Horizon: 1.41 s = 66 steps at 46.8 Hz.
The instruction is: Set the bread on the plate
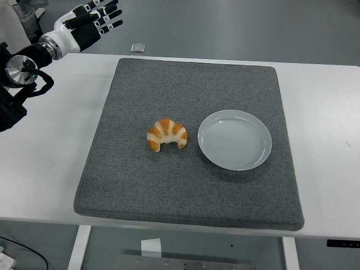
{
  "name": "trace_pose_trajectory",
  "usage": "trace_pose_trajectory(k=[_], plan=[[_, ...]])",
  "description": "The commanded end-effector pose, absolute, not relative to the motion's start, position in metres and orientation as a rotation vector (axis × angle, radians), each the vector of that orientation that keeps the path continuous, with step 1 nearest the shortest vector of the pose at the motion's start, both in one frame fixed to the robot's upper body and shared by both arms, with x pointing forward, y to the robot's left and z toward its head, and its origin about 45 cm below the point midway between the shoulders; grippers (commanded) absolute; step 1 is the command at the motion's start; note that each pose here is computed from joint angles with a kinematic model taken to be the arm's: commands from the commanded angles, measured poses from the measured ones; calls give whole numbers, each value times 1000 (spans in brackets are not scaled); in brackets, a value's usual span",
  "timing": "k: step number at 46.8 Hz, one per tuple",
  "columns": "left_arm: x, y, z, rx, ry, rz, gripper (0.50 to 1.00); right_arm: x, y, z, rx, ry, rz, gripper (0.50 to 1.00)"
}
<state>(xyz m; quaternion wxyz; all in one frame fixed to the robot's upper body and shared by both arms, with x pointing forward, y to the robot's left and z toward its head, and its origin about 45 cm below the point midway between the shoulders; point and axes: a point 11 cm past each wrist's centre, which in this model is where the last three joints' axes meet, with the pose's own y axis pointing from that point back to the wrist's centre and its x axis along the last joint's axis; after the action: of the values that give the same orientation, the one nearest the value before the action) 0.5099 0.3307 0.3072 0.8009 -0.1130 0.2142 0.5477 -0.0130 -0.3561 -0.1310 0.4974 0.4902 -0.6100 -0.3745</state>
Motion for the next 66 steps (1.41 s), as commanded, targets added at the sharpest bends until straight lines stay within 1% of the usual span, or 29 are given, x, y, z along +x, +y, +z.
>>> trace_pose_trajectory(k=[1,14,22,24,27,34,38,46,58,66], plan=[[508,329,310,-223,436,1147,996,-13,-356,-131,1187,-1477,-907,932],[493,317,337,-28,230,995,996,-13,-356,-131,1188,-1475,-906,932],[482,308,359,25,65,942,971,-13,-356,-131,1187,-1477,-907,932],[478,304,359,56,32,928,958,-13,-356,-131,1187,-1477,-907,932],[474,298,360,96,-13,934,947,-13,-356,-131,1187,-1477,-907,932],[466,282,367,239,-150,995,945,-13,-356,-131,1188,-1478,-906,932],[464,275,368,328,-238,1002,945,-13,-356,-131,1187,-1477,-907,932],[465,271,370,380,-279,979,949,-13,-356,-131,1188,-1476,-908,932],[469,261,373,555,-386,914,947,-13,-356,-131,1187,-1477,-907,932],[472,246,378,574,-414,875,958,-13,-356,-131,1187,-1477,-907,932]])
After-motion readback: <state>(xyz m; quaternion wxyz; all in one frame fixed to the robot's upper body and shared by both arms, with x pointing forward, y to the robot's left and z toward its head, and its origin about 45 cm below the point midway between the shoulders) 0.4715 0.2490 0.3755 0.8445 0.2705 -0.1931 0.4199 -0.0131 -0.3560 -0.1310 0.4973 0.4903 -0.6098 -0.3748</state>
